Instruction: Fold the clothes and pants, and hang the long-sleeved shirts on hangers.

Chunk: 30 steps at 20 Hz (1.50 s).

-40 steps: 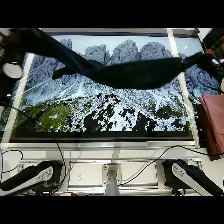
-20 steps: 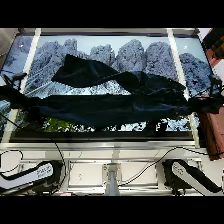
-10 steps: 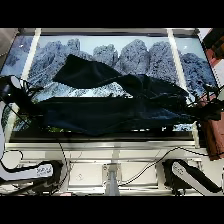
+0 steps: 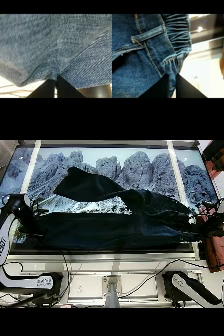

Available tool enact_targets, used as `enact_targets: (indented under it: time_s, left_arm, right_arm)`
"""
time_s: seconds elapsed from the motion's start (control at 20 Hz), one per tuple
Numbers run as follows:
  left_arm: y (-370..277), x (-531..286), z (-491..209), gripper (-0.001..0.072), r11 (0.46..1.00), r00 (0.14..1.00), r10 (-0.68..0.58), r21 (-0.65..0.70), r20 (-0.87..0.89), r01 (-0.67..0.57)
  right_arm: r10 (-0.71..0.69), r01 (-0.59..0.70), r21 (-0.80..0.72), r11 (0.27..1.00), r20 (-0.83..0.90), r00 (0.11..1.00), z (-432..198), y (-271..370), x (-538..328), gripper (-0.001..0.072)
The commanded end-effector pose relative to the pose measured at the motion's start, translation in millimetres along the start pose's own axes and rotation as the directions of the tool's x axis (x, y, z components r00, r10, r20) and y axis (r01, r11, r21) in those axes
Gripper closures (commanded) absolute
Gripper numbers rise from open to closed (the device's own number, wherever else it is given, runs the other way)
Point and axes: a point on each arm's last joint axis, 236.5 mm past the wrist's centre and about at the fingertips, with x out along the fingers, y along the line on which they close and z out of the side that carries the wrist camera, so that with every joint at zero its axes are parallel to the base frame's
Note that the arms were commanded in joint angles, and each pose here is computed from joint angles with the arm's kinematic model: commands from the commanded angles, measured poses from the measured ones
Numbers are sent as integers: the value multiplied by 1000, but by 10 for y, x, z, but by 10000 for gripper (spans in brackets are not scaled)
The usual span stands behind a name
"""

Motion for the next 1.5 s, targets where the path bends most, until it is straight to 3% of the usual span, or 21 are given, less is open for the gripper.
enact_targets:
  time_s: [0.0,0.35,0.4,0.45,0.5,0.55,0.6,0.75,0.9,1.0,1.1,1.2,1.3,1.35,1.45]
  left_arm:
    - [2,216,-159,680,998,997,9,68,-83,-4]
    - [72,227,-155,678,997,996,40,69,-81,-34]
    - [71,227,-154,677,997,996,40,69,-81,-34]
    - [71,227,-154,662,997,996,40,69,-81,-34]
    - [71,227,-154,556,997,996,40,69,-81,-34]
    - [69,226,-157,324,997,996,39,67,-83,-34]
    - [58,222,-180,184,998,995,36,48,-92,-31]
    - [6,160,-245,176,999,992,29,28,-119,-26]
    - [2,-65,-184,178,997,994,65,39,-85,-62]
    - [24,-312,-71,212,994,994,104,40,-15,-104]
    - [51,-587,39,238,988,987,145,32,73,-148]
    - [86,-846,149,238,981,968,185,19,168,-191]
    - [141,-991,281,237,974,944,217,5,249,-225]
    - [162,-1021,353,237,972,933,225,2,281,-235]
    - [178,-1046,433,237,971,921,231,-8,314,-241]
  right_arm:
    - [-40,38,-19,999,-64,997,-154,-96,-6,662]
    - [-27,24,-31,999,-78,997,-187,-64,-9,661]
    - [-24,21,-31,999,-77,997,-184,-57,-8,626]
    - [-24,22,-31,999,-77,997,-182,-58,-8,483]
    - [-24,22,-32,999,-77,997,-182,-58,-8,331]
    - [-24,22,-33,999,-76,997,-180,-59,-8,249]
    - [-25,23,-33,999,-71,997,-170,-61,-7,249]
    - [-31,29,-44,999,-30,999,-72,-74,-4,252]
    - [-55,63,-41,997,179,982,422,-131,-46,262]
    - [-57,59,7,998,381,923,899,-149,-251,440]
    - [-25,-51,110,993,598,801,1399,-110,-762,635]
    - [-18,-158,159,975,759,651,1785,-142,-1389,662]
    - [-41,-210,207,955,800,599,1970,-279,-1712,662]
    - [-29,-246,223,943,793,608,2026,-334,-1737,662]
    - [72,-355,277,893,690,720,1998,-404,-1417,663]
